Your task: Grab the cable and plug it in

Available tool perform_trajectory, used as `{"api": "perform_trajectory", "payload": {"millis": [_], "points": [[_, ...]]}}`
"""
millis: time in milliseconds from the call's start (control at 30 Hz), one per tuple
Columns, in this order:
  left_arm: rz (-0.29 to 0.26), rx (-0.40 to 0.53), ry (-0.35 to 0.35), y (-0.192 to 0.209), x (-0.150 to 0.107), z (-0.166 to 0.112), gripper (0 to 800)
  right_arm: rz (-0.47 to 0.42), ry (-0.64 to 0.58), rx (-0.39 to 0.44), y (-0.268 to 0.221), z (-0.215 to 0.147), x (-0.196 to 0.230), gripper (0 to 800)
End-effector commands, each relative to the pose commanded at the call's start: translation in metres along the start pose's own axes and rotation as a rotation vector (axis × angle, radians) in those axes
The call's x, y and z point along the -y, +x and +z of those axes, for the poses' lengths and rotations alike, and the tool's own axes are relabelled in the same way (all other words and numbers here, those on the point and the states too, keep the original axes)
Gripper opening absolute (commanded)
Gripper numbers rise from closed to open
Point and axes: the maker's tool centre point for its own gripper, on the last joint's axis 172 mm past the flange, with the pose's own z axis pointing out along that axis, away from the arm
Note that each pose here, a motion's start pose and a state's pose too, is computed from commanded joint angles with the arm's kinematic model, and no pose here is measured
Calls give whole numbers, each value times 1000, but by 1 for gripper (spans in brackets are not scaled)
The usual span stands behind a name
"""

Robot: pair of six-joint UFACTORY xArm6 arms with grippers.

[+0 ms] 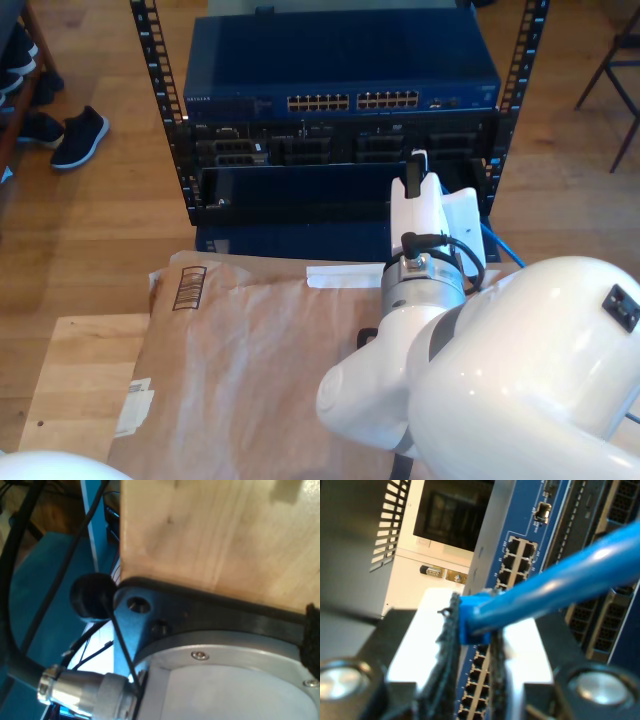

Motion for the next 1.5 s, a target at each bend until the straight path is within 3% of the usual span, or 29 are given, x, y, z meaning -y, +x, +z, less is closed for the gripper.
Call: {"api": "perform_trajectory", "payload": {"millis": [800,933,1000,1200,1400,1500], "points": [[1,0,1,0,0,0,798,-30,-48,49,-28,5,-23,0],[1,0,1,0,0,0,798,-88,-16,60,-53,21,-3,0],[1,0,1,0,0,0,798,-148,-31,79,-72,31,-11,0],[1,0,1,0,0,0,799,-191,-109,136,-101,42,-54,0],[1,0,1,0,0,0,798,-204,-99,154,-108,40,-52,0],[1,0,1,0,0,0,799,-269,-97,151,-107,41,-51,0]]}}
